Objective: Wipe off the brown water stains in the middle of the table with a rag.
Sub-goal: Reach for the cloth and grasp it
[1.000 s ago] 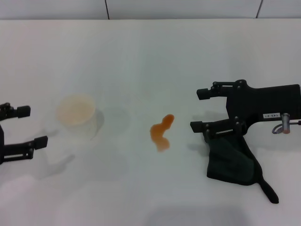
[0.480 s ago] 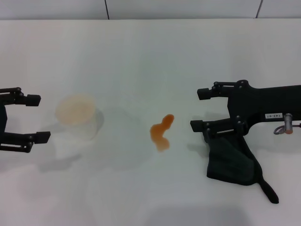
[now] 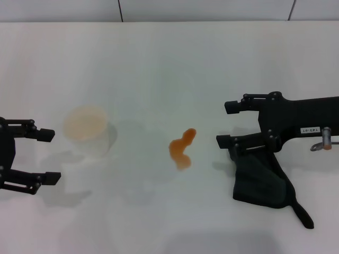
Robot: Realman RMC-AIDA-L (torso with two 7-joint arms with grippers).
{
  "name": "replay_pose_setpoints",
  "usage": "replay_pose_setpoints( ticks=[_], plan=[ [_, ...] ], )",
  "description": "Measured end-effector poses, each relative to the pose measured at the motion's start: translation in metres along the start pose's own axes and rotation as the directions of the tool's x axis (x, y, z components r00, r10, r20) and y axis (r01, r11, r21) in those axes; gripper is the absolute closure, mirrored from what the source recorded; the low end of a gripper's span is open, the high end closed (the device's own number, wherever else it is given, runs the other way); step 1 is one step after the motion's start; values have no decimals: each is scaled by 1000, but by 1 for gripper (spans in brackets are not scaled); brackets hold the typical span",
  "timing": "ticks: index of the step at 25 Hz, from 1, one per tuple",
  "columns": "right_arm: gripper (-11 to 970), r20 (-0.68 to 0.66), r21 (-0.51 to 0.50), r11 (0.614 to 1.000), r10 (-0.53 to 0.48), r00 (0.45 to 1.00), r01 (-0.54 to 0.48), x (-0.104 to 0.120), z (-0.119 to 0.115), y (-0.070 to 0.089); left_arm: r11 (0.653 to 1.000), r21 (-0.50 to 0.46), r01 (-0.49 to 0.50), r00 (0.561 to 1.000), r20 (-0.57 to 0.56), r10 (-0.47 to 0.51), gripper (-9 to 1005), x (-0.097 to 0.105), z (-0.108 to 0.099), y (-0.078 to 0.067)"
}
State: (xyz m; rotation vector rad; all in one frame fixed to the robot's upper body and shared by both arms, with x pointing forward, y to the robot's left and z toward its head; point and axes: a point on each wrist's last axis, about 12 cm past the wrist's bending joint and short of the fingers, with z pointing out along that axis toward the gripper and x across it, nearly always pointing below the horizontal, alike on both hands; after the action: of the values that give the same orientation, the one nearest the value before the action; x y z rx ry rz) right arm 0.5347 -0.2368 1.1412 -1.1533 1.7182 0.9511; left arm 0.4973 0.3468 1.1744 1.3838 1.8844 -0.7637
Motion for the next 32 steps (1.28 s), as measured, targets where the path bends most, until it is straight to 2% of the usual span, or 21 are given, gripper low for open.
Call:
replay_pose_setpoints(
  ticks=[4,8,9,11,18,25,32],
  plan=[
    [118,-28,-4,1000,19,999,-19,-1,-1,0,1000,-4,-2,1000,4,2,135,0,-1,-2],
    [118,-165,16,997,74,984,-72,2,1,-4,1000,-6,8,1000,2,-8,135,0,-1,-3],
    [118,-165,16,997,74,984,-72,2,1,-4,1000,-6,11,1000,2,-11,135,0,0,-3],
    [117,-263,46,993,115,958,-107,6,0,-6,1000,-6,25,1000,3,-25,135,0,0,-3],
    [118,-405,114,981,192,894,-160,20,-6,-10,999,2,42,999,20,-42,135,-5,6,-3],
    [120,-455,156,973,224,862,-171,31,-8,-13,999,4,42,999,25,-42,135,-8,8,-3],
    [132,-457,169,971,230,859,-170,35,-5,-14,1000,12,28,999,20,-29,135,-13,11,-1]
  ],
)
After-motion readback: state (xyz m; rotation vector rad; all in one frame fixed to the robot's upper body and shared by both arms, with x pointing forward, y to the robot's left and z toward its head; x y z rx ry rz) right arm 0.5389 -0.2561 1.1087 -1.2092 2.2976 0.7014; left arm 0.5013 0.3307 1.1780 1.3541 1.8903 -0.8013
